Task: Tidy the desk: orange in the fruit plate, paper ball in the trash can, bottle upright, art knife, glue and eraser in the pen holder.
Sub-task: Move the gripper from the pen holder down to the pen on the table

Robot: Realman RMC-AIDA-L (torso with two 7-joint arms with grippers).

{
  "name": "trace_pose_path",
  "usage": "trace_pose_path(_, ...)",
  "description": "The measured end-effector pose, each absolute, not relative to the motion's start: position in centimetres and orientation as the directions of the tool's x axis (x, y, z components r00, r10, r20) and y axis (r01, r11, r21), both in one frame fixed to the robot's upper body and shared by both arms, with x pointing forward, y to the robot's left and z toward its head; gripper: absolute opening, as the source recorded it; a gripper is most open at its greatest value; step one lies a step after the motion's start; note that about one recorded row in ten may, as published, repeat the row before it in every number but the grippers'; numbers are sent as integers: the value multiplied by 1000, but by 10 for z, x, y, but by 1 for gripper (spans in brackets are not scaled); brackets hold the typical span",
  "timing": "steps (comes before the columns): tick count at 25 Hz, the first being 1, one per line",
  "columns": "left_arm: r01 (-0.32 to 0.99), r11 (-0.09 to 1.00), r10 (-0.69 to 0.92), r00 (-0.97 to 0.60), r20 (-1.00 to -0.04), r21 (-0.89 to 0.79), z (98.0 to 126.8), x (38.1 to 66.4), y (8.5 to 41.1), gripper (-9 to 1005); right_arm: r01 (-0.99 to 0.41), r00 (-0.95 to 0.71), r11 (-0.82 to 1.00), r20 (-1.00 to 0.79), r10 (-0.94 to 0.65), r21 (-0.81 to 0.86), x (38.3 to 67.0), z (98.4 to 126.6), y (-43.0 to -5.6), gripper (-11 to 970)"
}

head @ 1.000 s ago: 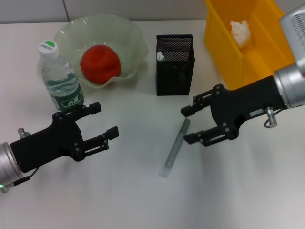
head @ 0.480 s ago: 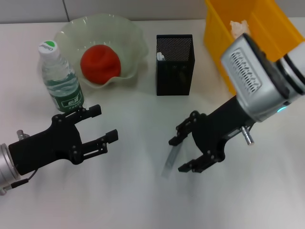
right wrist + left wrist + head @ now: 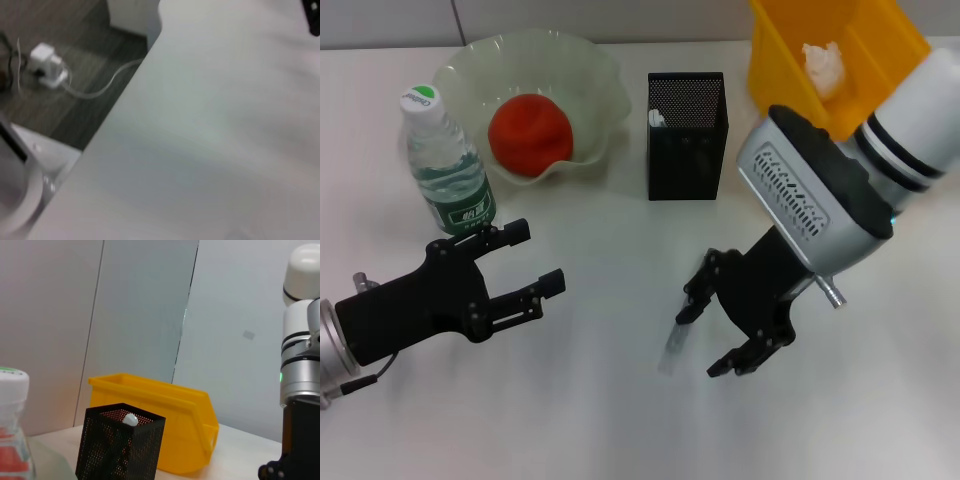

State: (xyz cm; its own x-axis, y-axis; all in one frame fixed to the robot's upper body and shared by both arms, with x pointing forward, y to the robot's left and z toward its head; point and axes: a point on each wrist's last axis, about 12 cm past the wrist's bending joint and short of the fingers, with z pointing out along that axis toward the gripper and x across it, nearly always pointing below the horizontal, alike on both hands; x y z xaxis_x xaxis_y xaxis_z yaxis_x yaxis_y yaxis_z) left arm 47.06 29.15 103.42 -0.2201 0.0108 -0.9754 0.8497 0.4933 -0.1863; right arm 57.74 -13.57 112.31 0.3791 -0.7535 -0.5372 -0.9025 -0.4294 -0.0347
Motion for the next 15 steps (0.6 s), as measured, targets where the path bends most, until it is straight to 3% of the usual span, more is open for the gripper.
trace_pose_path(15, 866, 467, 42, -224, -974, -179, 1035, 468, 295, 800, -819, 566, -549, -383, -730, -166, 591, 1135, -95, 631)
